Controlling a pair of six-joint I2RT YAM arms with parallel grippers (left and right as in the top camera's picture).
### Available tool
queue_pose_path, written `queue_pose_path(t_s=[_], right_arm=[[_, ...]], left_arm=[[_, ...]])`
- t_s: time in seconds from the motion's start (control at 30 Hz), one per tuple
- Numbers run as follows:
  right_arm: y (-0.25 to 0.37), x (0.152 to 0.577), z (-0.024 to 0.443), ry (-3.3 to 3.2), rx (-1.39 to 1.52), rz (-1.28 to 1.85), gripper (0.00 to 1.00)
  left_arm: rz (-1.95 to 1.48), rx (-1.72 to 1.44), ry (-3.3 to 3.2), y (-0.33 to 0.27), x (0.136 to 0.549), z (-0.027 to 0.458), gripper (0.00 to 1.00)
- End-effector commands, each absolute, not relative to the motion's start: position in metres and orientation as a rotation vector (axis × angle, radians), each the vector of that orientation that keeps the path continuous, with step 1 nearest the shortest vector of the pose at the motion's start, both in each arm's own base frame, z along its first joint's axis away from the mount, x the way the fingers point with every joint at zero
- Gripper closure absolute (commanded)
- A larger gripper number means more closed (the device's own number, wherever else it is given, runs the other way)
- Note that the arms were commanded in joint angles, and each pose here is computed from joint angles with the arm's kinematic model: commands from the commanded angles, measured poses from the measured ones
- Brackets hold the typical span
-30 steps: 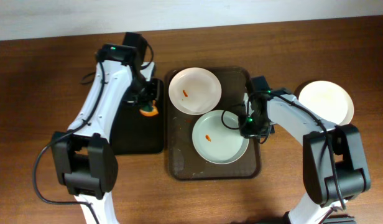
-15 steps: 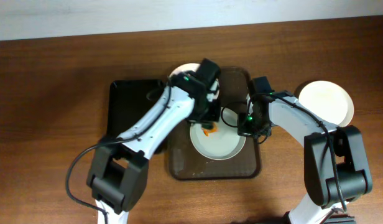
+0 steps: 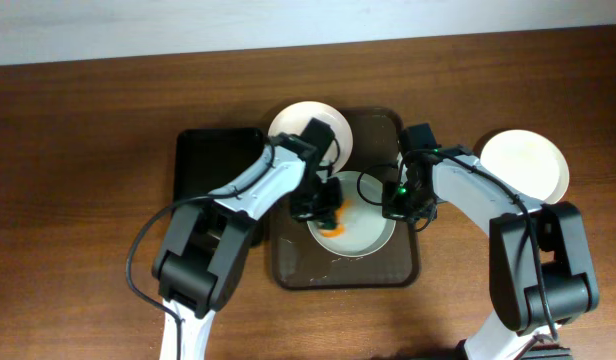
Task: Clean dirty plates on tray and stack at the side
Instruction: 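Grasp the sponge with the left gripper and scrub the cream plate, then lift the cream plate with the right gripper and stack it on the first plate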
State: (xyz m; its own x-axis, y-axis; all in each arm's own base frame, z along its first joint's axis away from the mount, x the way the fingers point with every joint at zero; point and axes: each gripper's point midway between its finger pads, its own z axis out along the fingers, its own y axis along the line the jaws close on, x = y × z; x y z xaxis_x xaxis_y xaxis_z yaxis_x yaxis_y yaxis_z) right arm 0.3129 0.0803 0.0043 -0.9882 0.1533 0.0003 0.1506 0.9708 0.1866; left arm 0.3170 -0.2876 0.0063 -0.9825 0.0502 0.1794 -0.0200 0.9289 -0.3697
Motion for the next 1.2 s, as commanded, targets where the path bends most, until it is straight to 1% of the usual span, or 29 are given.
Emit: queue_pose_path(t_s=[0.0, 0.03, 0.07, 0.13, 0.2, 0.37, 0.47, 0.57, 0.63, 0.67, 0.73, 0.77, 0.83, 0.87, 0.9, 0.93, 0.97, 1.0, 1.07, 1.1, 1.17], right_arm=[[0.067, 0.296, -0.010, 3.167, 0.285, 0.180, 0.96], [0.067, 0.296, -0.010, 3.166, 0.285, 0.180, 0.96], [0.067, 0.296, -0.010, 3.167, 0.285, 0.179, 0.96], [0.067, 0.294, -0.010, 3.173, 0.286, 0.178, 0.96], [0.067, 0.292, -0.010, 3.181, 0.287, 0.174, 0.96], [0.066, 0.290, -0.010, 3.191, 0.289, 0.171, 0.96], [0.066, 0.290, -0.010, 3.192, 0.263, 0.172, 0.96], [0.067, 0.291, -0.010, 3.192, 0.151, 0.178, 0.96], [0.067, 0.292, -0.010, 3.187, 0.051, 0.186, 0.96], [0.067, 0.292, -0.010, 3.186, 0.021, 0.187, 0.96], [0.067, 0.293, -0.010, 3.182, 0.015, 0.188, 0.96], [0.068, 0.294, -0.010, 3.175, 0.014, 0.189, 0.96], [0.068, 0.298, -0.010, 3.158, 0.013, 0.192, 0.95], [0.069, 0.300, -0.010, 3.151, 0.012, 0.194, 0.94], [0.069, 0.302, -0.010, 3.142, 0.011, 0.196, 0.90], [0.069, 0.305, -0.010, 3.132, 0.011, 0.197, 0.81], [0.070, 0.306, -0.010, 3.125, 0.010, 0.199, 0.80], [0.070, 0.308, -0.010, 3.118, 0.010, 0.201, 0.95], [0.071, 0.313, -0.002, 3.111, 0.009, 0.201, 0.96], [0.071, 0.318, 0.008, 3.101, 0.008, 0.197, 0.96], [0.079, 0.343, 0.060, 3.014, -0.034, 0.202, 0.96]], left_arm=[[0.016, 0.008, -3.078, -0.221, 0.348, -0.013, 1.00], [-0.076, -0.024, -3.116, -0.216, 0.354, -0.008, 1.00], [-0.249, -0.081, -3.182, -0.211, 0.362, 0.001, 1.00], [-0.443, -0.168, -3.242, -0.212, 0.368, 0.017, 1.00], [-0.505, -0.201, -3.249, -0.214, 0.368, 0.028, 1.00], [-0.538, -0.055, -3.210, -0.185, 0.378, 0.068, 1.00], [-0.526, 0.086, -3.183, -0.137, 0.385, 0.105, 1.00], [-0.304, 0.079, -3.189, -0.090, 0.387, 0.141, 1.00], [0.010, -0.016, -3.149, -0.083, 0.390, 0.133, 1.00], [0.056, 0.005, -3.132, -0.076, 0.390, 0.122, 1.00], [0.048, 0.086, -3.088, -0.054, 0.382, 0.076, 1.00], [0.047, 0.112, -3.083, -0.047, 0.380, 0.060, 1.00], [0.096, 0.160, -3.073, -0.040, 0.379, 0.059, 0.72], [0.125, 0.182, -3.081, -0.038, 0.381, 0.065, 0.71], [0.174, 0.215, -3.109, -0.035, 0.386, 0.080, 0.65], [0.209, 0.237, -3.136, -0.032, 0.389, 0.093, 0.60], [0.234, 0.252, -3.164, -0.030, 0.390, 0.105, 0.54], [0.258, 0.265, -3.201, -0.028, 0.391, 0.119, 0.50], [0.289, 0.291, -3.306, -0.021, 0.388, 0.161, 0.33], [0.296, 0.297, -3.342, -0.019, 0.386, 0.175, 0.28], [0.318, 0.332, -3.468, -0.011, 0.375, 0.221, 0.19]])
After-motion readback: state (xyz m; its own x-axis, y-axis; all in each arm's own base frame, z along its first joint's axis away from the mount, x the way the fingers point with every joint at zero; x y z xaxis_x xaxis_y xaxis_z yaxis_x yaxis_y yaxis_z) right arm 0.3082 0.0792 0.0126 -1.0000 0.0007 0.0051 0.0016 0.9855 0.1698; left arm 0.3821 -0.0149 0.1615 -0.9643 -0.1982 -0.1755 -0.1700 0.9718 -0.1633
